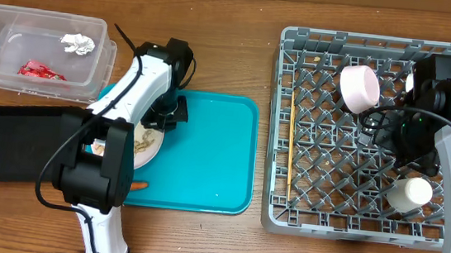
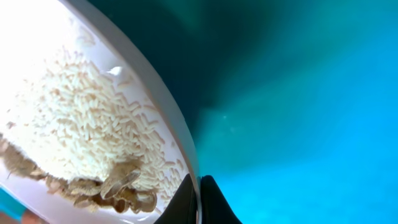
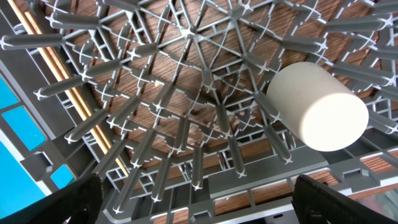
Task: Sort waste into correct bins and load items into the dishwasher
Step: 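Grasp the white plate rim with the left gripper and lift it, then tilt the plate over the black tray to dump rice and peanuts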
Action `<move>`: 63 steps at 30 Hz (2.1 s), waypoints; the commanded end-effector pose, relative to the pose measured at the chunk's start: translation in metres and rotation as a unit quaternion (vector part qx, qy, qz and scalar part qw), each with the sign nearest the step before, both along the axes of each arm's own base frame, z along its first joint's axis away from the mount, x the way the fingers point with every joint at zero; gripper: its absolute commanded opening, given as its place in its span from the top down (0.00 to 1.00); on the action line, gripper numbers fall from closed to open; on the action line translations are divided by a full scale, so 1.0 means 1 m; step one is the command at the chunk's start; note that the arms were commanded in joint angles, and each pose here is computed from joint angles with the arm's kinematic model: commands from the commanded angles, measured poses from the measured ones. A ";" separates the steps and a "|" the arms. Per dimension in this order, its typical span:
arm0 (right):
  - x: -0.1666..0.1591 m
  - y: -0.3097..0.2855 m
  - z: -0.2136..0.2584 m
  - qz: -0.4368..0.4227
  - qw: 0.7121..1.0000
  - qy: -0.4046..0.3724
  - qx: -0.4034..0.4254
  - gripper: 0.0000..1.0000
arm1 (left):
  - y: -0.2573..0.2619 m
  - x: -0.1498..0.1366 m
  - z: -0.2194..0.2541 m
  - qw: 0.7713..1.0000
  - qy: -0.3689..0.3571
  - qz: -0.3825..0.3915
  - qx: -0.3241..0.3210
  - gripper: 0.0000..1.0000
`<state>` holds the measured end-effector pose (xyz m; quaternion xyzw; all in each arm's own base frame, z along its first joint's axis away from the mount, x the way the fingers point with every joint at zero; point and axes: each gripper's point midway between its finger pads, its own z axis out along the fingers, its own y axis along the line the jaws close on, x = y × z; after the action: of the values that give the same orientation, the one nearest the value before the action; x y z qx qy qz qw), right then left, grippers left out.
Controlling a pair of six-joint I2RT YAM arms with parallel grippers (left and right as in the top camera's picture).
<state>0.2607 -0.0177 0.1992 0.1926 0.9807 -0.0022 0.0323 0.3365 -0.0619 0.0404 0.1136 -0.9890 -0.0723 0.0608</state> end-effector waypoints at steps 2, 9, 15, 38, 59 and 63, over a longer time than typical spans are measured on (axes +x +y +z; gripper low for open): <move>-0.002 -0.001 0.004 -0.004 1.000 -0.010 0.000 0.00 | 0.005 0.008 0.010 1.000 -0.005 0.003 0.022 0.96; -0.002 -0.001 0.004 -0.004 1.000 -0.010 0.000 0.00 | 0.012 0.000 0.018 0.999 0.010 0.008 0.043 0.96; -0.003 -0.001 0.004 -0.004 1.000 -0.008 0.000 0.00 | 0.013 -0.001 0.024 0.999 0.016 0.008 0.044 0.96; -0.005 -0.001 0.004 -0.002 1.000 -0.003 -0.002 0.00 | 0.065 0.006 0.080 0.999 0.005 0.033 0.030 0.96; -0.007 -0.004 0.004 -0.003 1.000 0.000 -0.009 0.00 | 0.148 0.000 0.110 0.984 -0.071 0.097 -0.131 0.96; -0.007 -0.004 0.004 -0.003 1.000 0.000 -0.009 0.00 | 0.158 0.002 0.116 0.970 -0.103 0.107 -0.195 0.96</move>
<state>0.2561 -0.0189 0.1990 0.1925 0.9810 -0.0076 0.0238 0.3288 0.0983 0.1342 0.2350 -0.9687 0.0692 0.0390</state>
